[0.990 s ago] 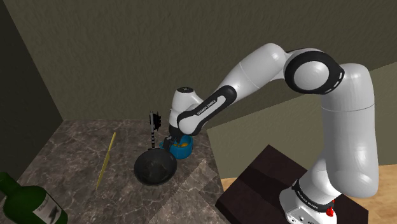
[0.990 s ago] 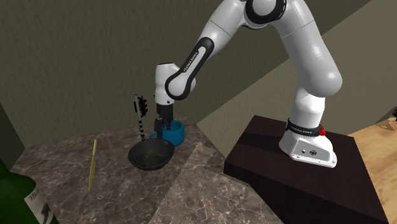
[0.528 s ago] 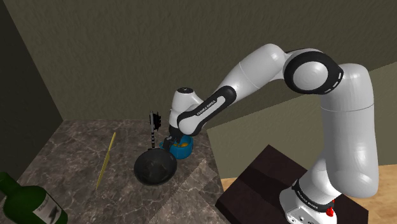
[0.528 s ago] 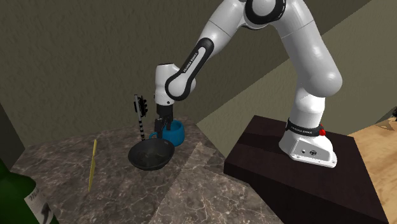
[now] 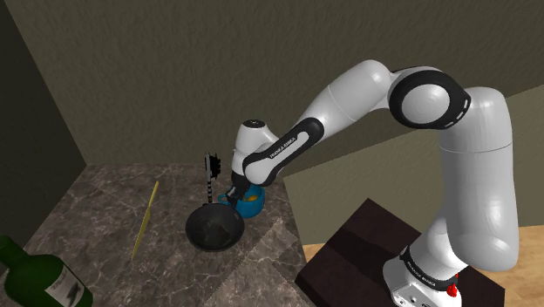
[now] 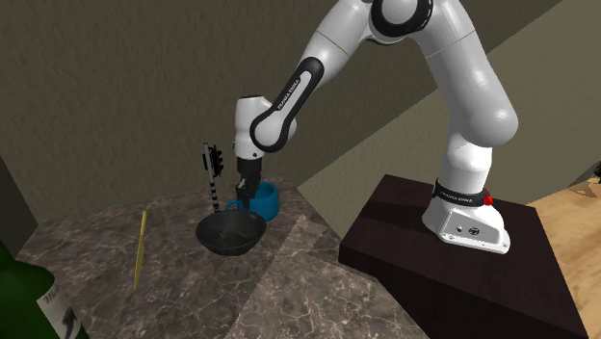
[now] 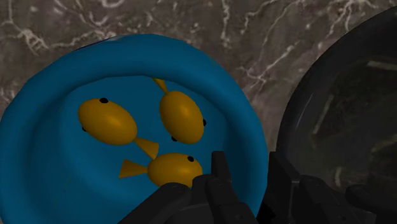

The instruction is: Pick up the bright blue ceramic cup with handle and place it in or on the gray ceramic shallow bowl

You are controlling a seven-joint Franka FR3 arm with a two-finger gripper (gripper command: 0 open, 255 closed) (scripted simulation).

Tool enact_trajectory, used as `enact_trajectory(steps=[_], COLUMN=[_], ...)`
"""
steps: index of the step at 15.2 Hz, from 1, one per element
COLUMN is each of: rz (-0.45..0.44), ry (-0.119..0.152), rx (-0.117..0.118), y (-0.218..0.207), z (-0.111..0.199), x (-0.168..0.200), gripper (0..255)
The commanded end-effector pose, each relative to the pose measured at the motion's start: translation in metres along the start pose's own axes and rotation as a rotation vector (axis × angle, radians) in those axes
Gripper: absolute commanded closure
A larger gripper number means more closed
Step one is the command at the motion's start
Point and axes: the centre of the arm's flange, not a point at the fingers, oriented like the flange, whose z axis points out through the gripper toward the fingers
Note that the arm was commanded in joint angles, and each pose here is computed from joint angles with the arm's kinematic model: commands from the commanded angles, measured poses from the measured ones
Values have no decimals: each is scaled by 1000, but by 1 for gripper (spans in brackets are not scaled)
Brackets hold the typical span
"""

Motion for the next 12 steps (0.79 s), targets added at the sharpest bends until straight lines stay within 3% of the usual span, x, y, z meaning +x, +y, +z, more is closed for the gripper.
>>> enact_trajectory(steps=[1,12], rz=[-1,-1], ry=[-1,-1], rx=[0,0], y=[-1,-7], z=[0,-52], x=[0,3], gripper=[255,255])
